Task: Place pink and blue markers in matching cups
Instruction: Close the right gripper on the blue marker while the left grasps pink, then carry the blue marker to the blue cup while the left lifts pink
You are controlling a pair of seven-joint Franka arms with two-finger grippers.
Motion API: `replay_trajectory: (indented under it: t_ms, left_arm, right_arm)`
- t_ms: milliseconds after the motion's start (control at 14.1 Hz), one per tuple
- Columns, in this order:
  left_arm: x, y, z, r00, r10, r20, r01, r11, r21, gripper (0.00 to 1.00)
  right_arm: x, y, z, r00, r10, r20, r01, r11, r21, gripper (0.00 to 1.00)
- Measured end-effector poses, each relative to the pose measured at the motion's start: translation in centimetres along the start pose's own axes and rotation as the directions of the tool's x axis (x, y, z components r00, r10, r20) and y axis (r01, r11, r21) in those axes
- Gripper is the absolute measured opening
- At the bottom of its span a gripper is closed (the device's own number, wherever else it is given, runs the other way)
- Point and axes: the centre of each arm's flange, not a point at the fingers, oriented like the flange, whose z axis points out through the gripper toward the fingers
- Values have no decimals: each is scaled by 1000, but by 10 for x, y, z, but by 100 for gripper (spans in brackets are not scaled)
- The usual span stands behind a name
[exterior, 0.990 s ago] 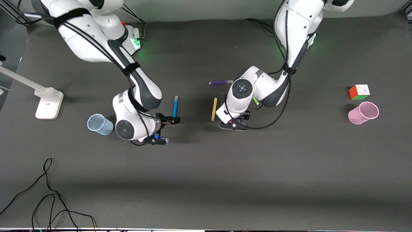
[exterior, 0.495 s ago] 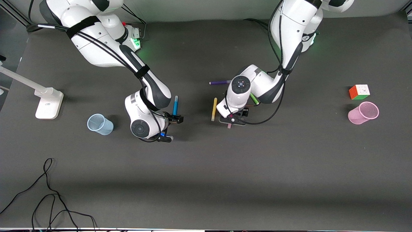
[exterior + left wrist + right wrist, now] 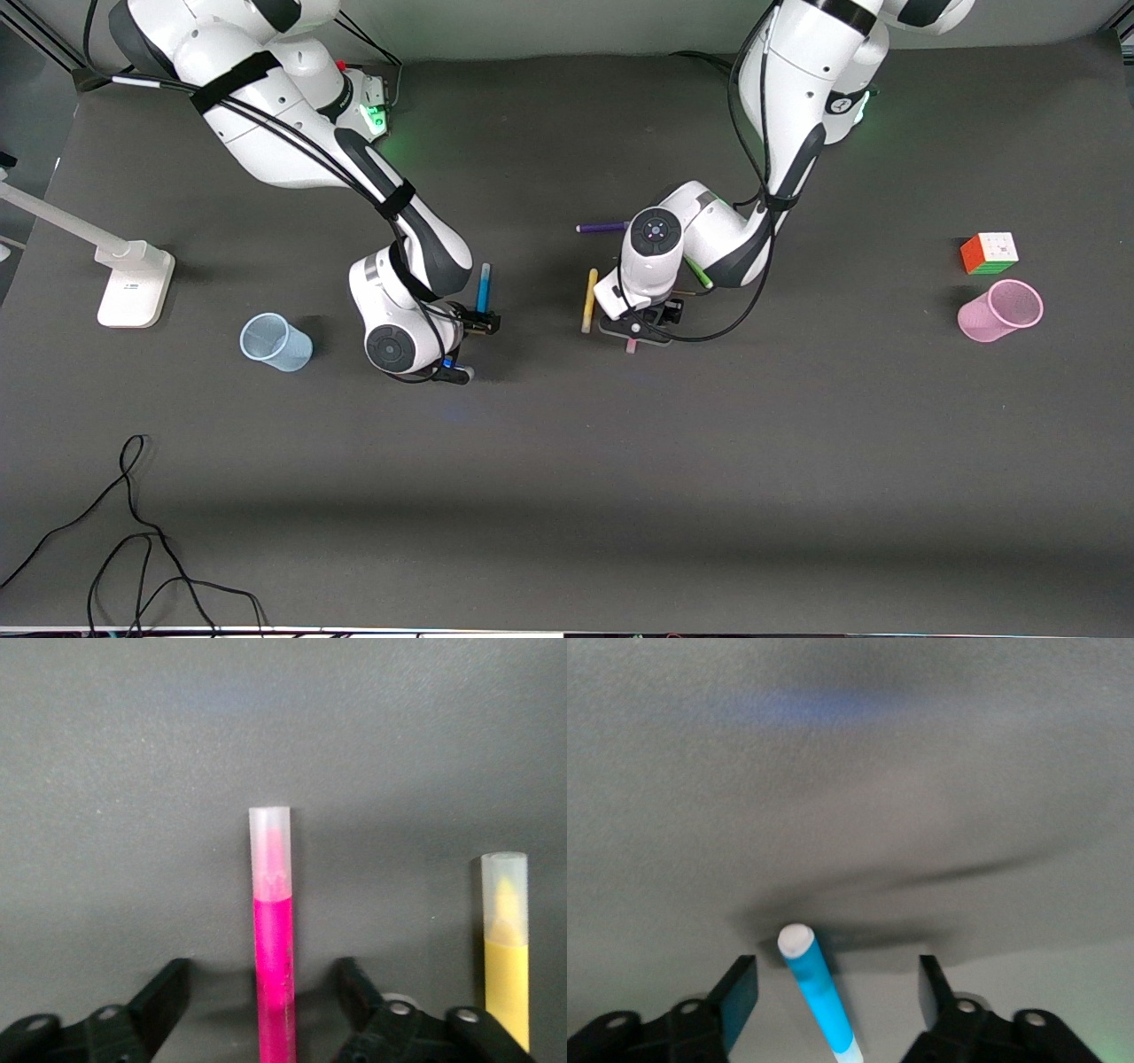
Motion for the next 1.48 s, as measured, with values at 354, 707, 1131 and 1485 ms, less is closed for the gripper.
replay_trajectory:
  t_ms: [354, 707, 1131, 1485]
  left_arm:
    - [3, -2, -1, 1000, -3, -10, 3, 1000, -3, 14]
    - [3, -4, -1, 1000, -6, -11, 6, 1000, -3, 22]
    - [5, -5, -1, 1000, -8, -15, 8, 1000, -4, 76]
    - [6, -5, -5, 1000, -7, -22, 7, 1000, -7, 45]
  right_arm:
    - [0, -4, -6, 1000, 29, -10, -29, 1000, 13, 24]
    - [1, -3, -12, 999, 42, -21, -42, 999, 21, 19]
    - [-19, -1, -85, 996, 18, -86, -16, 1000, 24, 19]
    - [-42, 37, -187, 975, -9, -223, 8, 1000, -5, 19]
